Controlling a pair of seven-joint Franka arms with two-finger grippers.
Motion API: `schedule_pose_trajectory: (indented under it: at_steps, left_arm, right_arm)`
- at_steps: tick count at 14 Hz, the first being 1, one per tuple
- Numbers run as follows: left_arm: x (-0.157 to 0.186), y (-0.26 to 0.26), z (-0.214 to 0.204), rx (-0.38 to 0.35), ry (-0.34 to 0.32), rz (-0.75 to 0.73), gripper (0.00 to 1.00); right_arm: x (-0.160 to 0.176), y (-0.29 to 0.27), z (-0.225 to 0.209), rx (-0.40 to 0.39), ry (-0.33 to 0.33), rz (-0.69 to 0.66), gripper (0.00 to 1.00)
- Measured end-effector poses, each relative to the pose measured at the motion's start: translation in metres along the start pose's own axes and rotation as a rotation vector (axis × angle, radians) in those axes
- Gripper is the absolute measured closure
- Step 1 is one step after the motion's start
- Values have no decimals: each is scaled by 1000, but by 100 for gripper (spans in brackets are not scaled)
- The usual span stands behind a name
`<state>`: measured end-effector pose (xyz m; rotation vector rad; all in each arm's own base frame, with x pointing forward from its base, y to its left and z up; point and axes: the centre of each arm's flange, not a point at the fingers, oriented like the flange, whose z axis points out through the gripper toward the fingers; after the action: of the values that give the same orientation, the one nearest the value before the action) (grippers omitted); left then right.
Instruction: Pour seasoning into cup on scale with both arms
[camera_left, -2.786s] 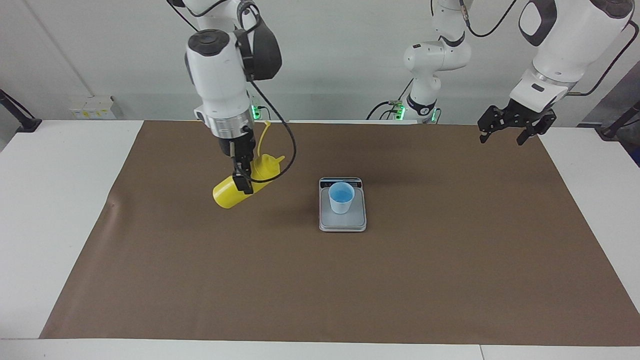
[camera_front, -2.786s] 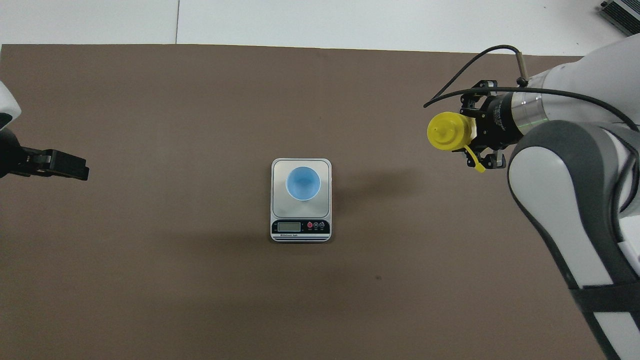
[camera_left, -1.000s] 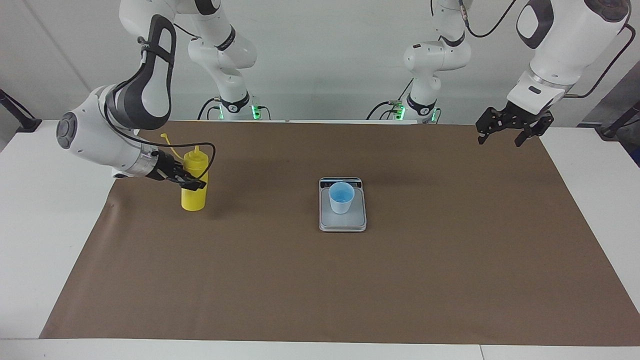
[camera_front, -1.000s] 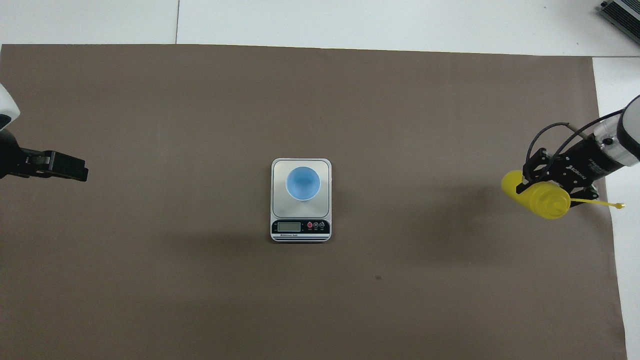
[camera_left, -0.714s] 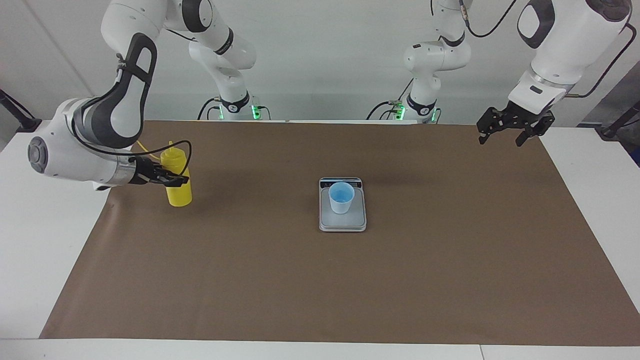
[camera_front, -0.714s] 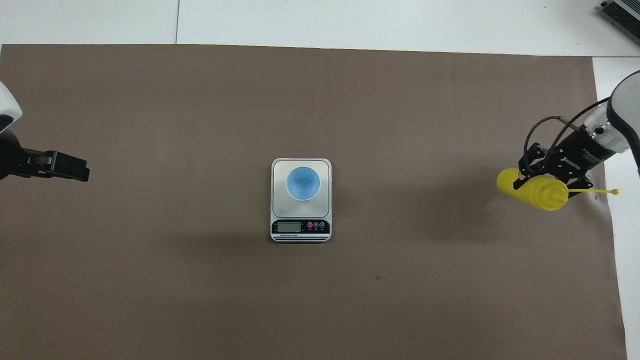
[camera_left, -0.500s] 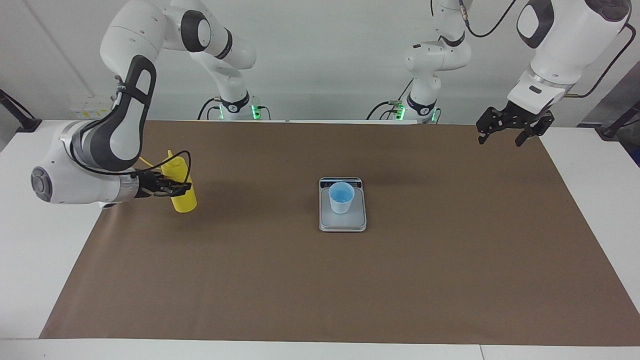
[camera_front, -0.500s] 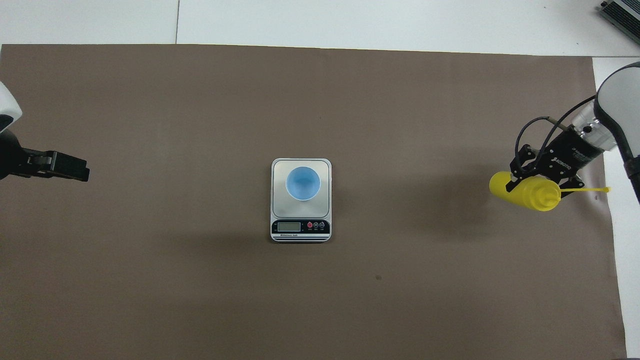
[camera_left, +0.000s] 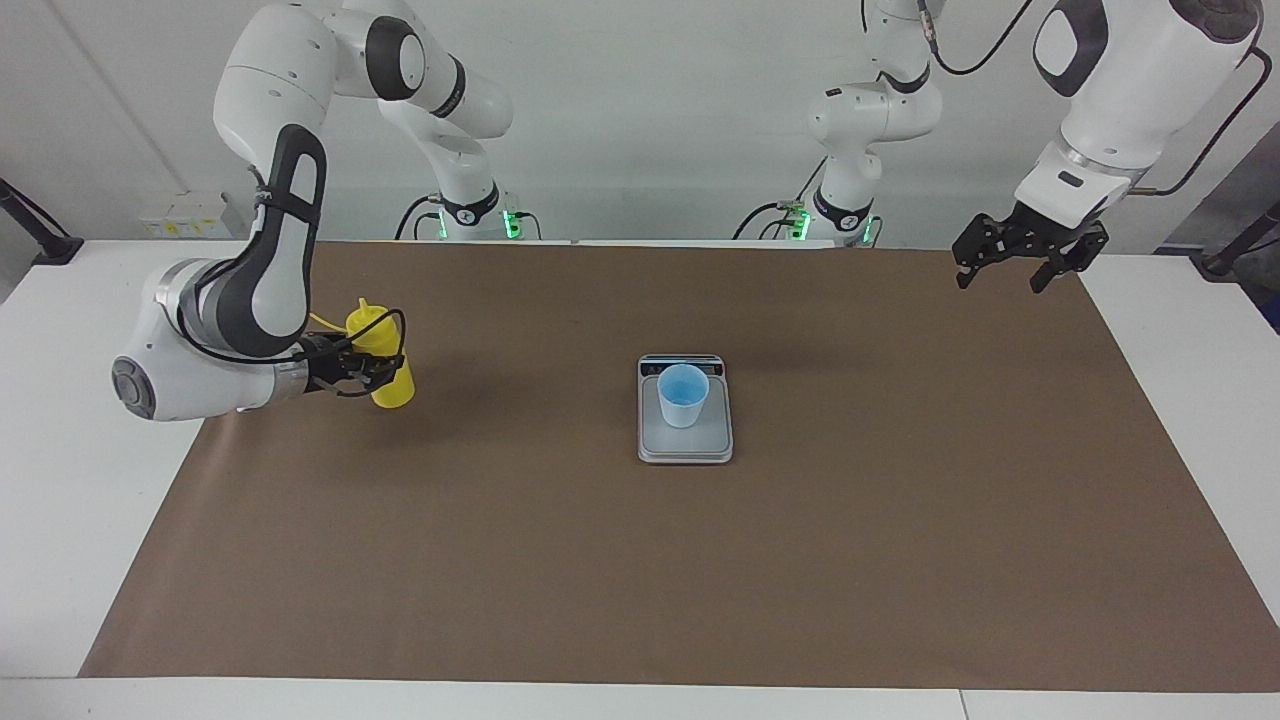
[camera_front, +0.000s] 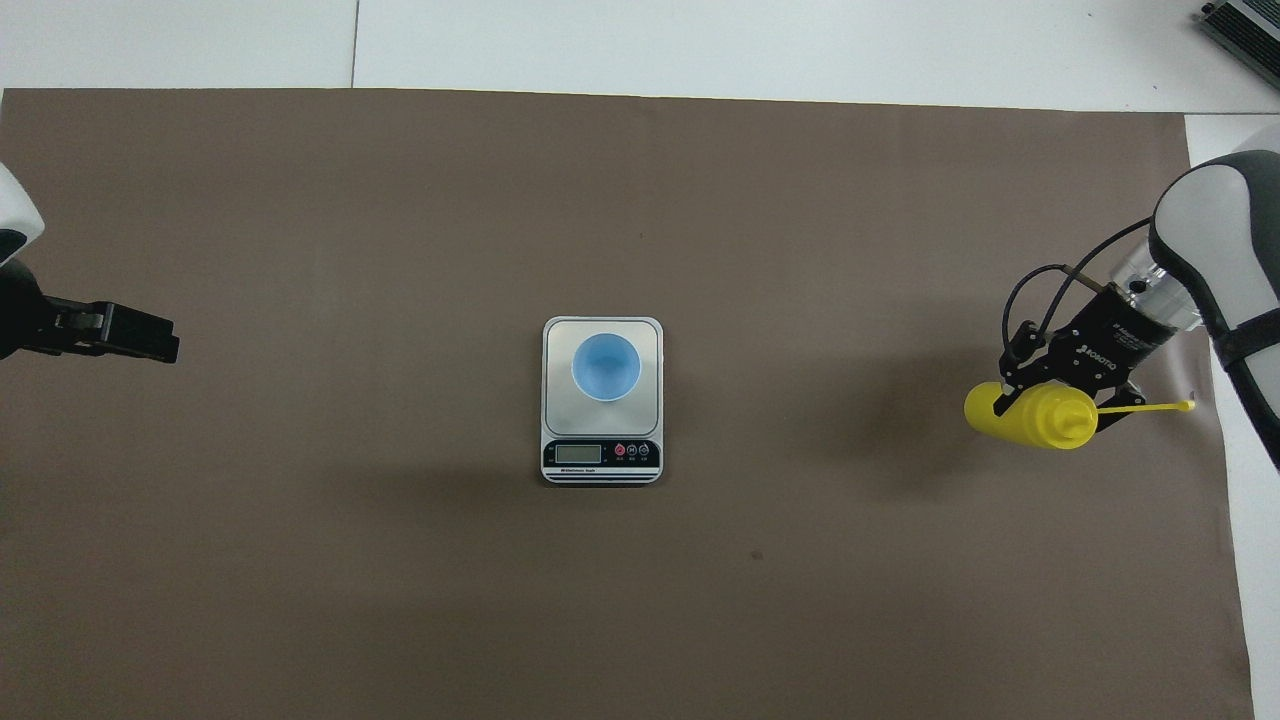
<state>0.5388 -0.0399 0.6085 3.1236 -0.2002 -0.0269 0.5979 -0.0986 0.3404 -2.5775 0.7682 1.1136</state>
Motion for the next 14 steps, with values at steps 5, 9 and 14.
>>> schedule_pose_trajectory:
  at_steps: [5, 9, 14]
  left_arm:
    - [0, 0, 0, 0, 0, 0, 0]
    - [0, 0, 0, 0, 0, 0, 0]
    - [0, 0, 0, 0, 0, 0, 0]
  right_arm:
    - [4, 6, 14, 16, 27, 16, 47]
    - [1, 7, 12, 19, 36, 15, 32]
    - [-21, 5, -16, 50, 136, -2, 0]
